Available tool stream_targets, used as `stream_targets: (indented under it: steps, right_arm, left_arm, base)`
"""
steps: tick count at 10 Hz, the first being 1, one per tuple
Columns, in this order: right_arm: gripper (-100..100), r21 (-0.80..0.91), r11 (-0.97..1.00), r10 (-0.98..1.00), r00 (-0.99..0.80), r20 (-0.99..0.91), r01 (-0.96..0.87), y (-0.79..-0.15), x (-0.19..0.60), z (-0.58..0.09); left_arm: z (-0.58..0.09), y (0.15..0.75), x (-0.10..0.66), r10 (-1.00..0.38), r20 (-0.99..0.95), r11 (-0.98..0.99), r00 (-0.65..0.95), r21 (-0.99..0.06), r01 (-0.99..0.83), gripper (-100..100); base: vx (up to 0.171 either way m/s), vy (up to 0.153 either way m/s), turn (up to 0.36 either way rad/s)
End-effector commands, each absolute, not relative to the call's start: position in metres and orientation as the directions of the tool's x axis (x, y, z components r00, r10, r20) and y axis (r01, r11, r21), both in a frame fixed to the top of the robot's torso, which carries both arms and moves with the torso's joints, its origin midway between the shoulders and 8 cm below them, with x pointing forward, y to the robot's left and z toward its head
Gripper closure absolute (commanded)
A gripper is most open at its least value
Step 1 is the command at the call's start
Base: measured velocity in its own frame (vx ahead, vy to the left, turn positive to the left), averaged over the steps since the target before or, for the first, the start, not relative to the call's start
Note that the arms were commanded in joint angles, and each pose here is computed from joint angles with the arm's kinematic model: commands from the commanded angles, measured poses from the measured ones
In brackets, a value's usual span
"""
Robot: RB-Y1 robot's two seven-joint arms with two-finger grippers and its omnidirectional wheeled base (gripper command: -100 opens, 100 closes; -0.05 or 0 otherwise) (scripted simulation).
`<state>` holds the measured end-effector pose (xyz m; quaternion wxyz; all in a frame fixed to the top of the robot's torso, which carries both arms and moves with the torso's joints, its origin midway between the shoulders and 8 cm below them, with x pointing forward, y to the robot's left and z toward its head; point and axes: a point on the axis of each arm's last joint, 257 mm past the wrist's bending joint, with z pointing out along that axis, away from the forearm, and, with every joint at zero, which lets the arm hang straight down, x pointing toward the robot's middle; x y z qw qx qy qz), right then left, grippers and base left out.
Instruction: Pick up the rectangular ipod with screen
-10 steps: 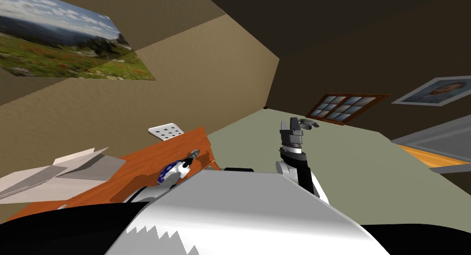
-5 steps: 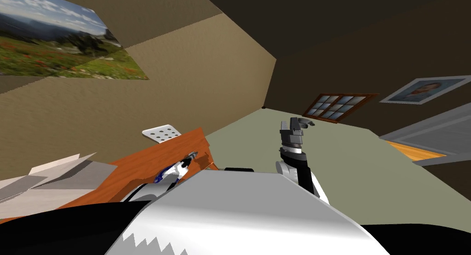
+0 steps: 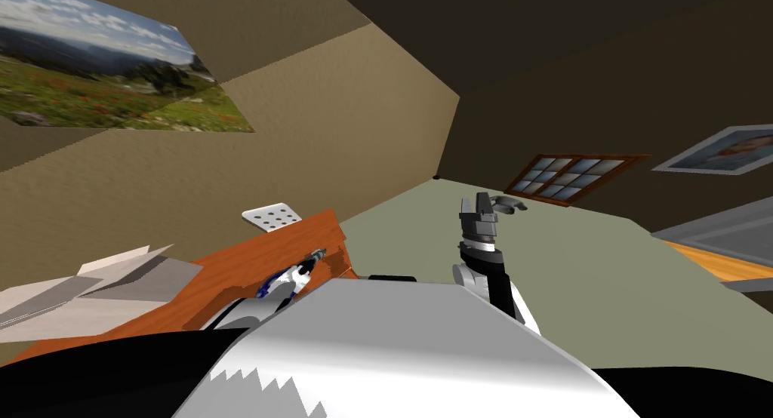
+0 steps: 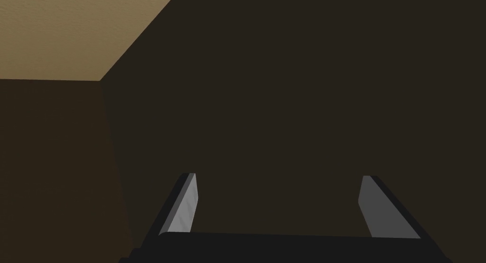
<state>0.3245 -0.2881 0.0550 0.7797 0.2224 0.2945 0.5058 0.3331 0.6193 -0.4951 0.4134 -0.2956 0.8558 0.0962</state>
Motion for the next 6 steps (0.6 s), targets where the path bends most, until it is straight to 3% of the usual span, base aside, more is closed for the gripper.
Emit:
stream_targets:
  steps: [1,6]
  right_arm:
    - [0,0.645,0.390,0.920,0.315,-0.234,-0.658,-0.288,0.324,0.055]
    - [0,0.645,0.389,0.920,0.315,-0.234,-0.658,-0.288,0.324,0.055]
  left_arm:
    - [-0.497,0.614,0.335,-0.415,-0.765,0.818,-0.492,-0.078,-0.570,-100]
    - [-0.502,0.601,0.340,-0.388,-0.769,0.844,-0.509,-0.075,-0.530,-100]
  base:
    - [0.079,0.016,0.112]
    - [0.071,0.002,0.093]
